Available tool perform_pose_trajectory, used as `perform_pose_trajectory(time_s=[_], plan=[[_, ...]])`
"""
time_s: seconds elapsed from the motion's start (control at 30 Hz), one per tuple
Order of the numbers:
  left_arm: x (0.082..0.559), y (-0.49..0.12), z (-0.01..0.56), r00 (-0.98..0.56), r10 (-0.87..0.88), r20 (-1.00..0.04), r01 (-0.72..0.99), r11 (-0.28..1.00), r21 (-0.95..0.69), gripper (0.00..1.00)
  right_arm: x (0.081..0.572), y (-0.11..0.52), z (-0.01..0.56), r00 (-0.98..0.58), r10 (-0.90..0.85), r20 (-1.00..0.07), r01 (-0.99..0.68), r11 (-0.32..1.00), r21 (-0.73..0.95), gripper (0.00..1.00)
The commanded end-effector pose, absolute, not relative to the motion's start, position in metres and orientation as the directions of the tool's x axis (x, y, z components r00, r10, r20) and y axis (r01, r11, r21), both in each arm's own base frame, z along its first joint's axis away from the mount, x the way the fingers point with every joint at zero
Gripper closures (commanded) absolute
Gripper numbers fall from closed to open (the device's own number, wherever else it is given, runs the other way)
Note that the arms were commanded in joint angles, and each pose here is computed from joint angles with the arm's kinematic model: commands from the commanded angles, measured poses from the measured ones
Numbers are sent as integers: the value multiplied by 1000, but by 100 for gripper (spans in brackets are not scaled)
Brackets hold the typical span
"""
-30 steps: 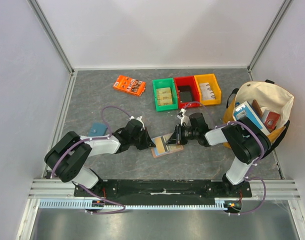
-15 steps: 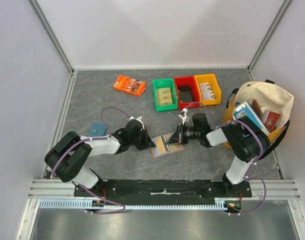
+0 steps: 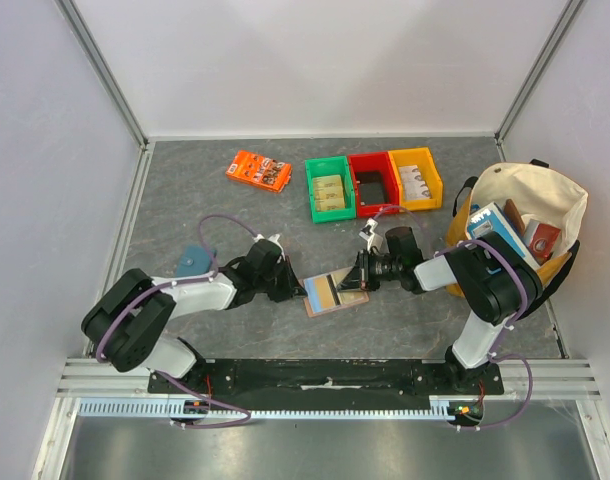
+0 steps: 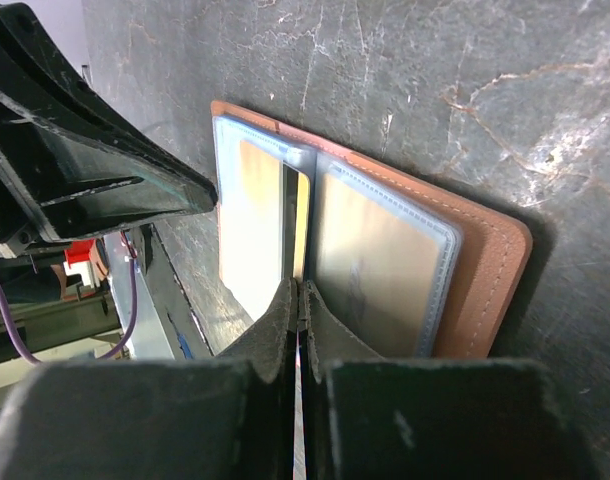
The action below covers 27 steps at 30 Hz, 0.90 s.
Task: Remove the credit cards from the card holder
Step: Remove the credit card from the card holder.
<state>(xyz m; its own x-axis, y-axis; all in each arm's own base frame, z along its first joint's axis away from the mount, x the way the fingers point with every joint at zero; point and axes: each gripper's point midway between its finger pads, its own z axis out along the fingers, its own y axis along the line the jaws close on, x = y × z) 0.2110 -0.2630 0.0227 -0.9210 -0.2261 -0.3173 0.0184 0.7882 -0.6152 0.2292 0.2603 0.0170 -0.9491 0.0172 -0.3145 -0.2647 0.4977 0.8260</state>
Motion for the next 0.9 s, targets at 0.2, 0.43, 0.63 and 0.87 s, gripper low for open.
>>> perform_pose_trajectory(time_s=[0.2, 0.43, 0.63, 0.87], plan=[[226, -302, 78, -900, -147, -411, 205, 689, -695, 84, 233, 257, 16, -941, -8, -339, -293, 525, 799, 100], [219, -298, 35, -936, -114, -333, 142, 745, -652, 88, 234, 258, 17, -940, -12, -341, -296, 525, 798, 100], [204, -284, 0, -959, -120, -257, 65, 791, -609, 97, 231, 258, 16, -944, -24, -330, -295, 513, 806, 90], [196, -276, -11, -963, -144, -229, 24, 797, -604, 98, 230, 261, 18, -947, -25, -321, -291, 490, 822, 88]])
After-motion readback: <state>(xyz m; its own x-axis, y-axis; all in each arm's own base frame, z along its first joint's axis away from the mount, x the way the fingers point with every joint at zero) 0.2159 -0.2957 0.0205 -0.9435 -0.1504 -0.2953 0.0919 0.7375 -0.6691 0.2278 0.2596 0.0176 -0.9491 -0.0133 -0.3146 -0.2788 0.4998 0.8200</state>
